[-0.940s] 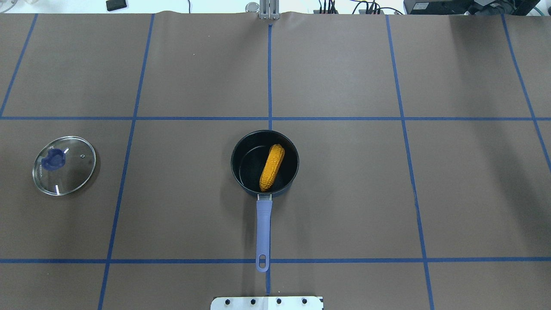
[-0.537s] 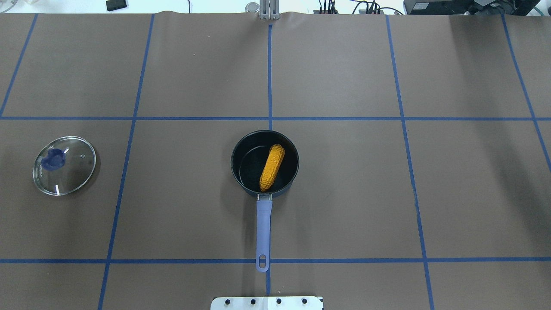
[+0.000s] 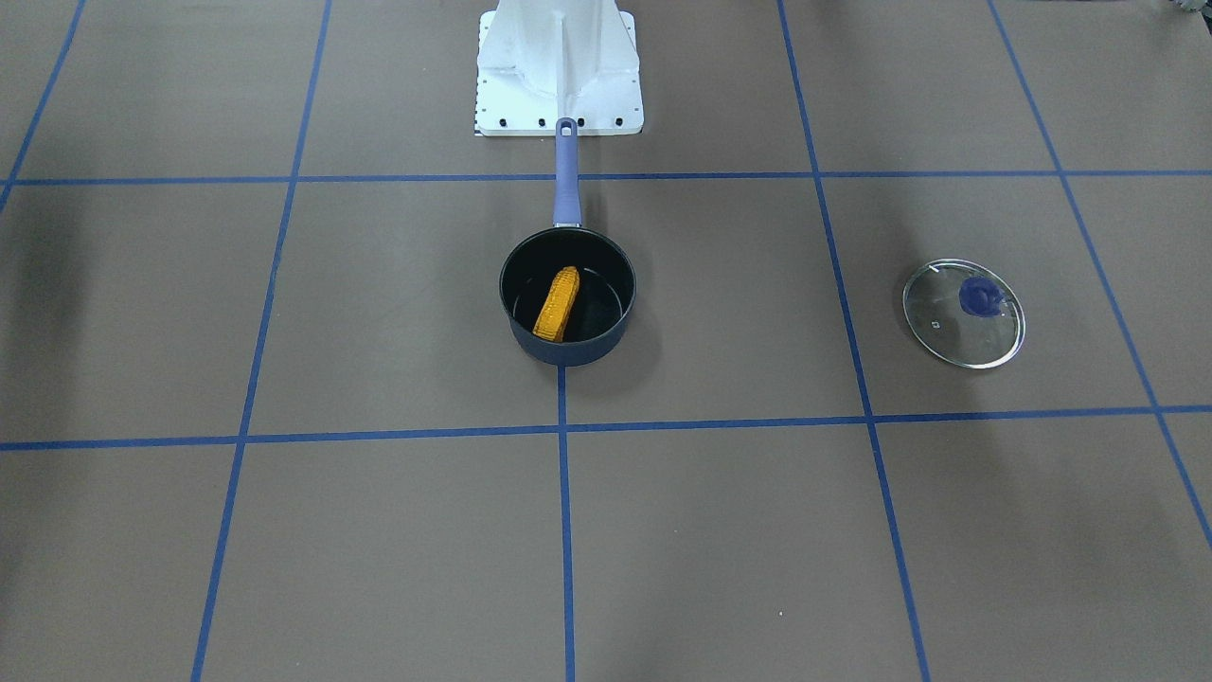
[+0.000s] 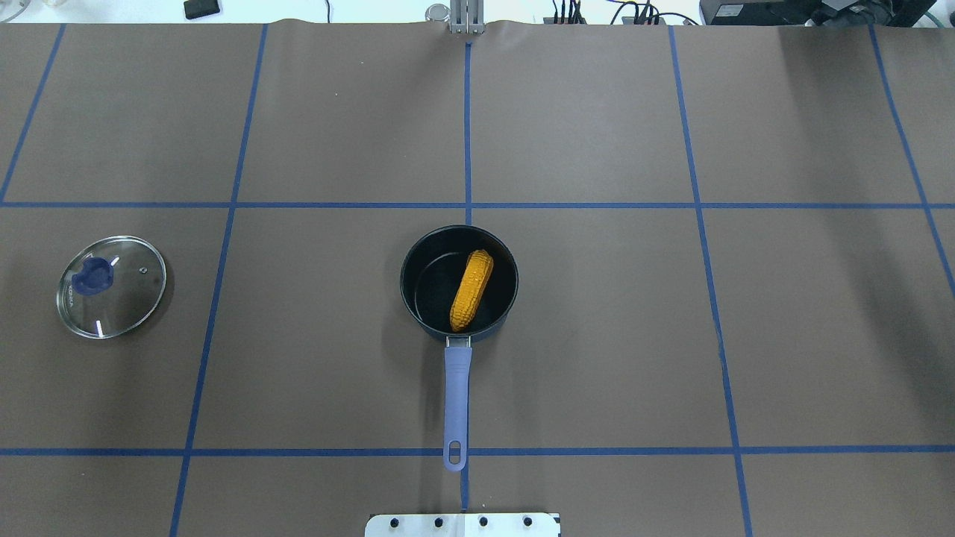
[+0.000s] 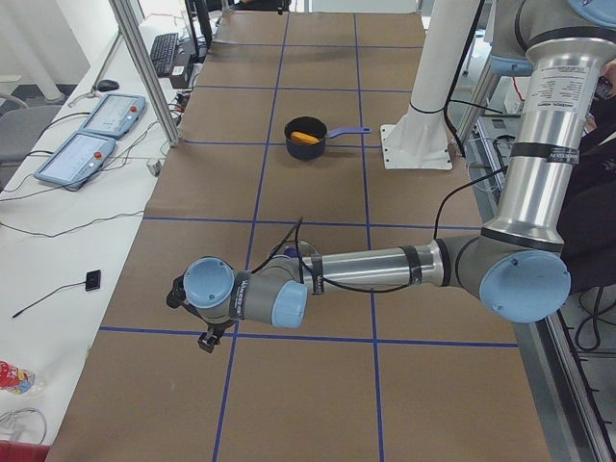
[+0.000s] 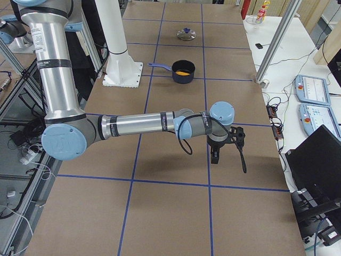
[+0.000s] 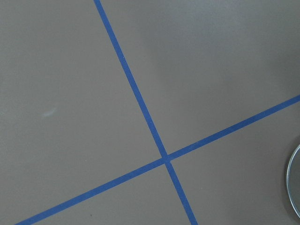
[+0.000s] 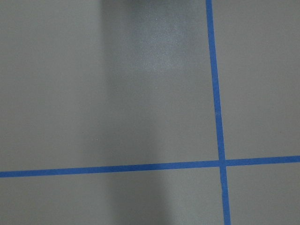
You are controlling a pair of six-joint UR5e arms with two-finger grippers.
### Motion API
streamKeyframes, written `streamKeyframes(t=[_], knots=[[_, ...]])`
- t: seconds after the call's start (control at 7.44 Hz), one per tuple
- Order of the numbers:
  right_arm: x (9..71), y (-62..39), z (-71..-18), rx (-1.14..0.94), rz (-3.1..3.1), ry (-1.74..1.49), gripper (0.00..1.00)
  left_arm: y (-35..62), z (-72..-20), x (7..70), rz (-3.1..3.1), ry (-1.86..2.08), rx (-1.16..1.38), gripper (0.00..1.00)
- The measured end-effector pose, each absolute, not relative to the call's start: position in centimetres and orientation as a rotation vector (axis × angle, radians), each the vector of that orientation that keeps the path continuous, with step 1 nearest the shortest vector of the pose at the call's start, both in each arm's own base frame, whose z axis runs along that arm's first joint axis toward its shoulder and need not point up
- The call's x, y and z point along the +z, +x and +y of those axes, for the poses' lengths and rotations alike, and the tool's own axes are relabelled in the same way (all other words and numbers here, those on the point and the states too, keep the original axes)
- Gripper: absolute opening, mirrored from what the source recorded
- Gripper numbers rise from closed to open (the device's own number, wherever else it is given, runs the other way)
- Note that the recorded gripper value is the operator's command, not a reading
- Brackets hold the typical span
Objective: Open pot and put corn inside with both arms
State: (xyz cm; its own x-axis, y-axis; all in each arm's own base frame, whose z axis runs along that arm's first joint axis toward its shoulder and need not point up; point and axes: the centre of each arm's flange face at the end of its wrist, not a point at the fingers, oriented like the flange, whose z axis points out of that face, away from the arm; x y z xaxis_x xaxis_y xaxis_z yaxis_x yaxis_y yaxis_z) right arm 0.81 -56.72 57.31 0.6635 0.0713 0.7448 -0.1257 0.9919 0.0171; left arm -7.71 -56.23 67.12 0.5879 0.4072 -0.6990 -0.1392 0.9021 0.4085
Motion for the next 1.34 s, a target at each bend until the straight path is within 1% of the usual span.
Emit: streamKeyframes(t=[0.27, 0.67, 1.07, 1.34], knots=[[57.9, 0.9, -55.4, 0.119, -0.839, 0.059, 1.00, -7.8, -56.3, 66.9, 0.889, 0.331, 0.323, 0.98], [57.8, 1.3, -50.8, 0.121, -0.842, 0.062, 1.00, -7.8, -56.3, 66.5, 0.890, 0.334, 0.319, 0.98], [57.9, 1.4, -49.9, 0.122, -0.843, 0.060, 1.00, -7.8, -56.2, 66.3, 0.896, 0.338, 0.318, 0.98], [57.9, 1.4, -49.9, 0.122, -0.843, 0.060, 1.00, -8.0, -54.0, 66.5, 0.909, 0.347, 0.314, 0.98]])
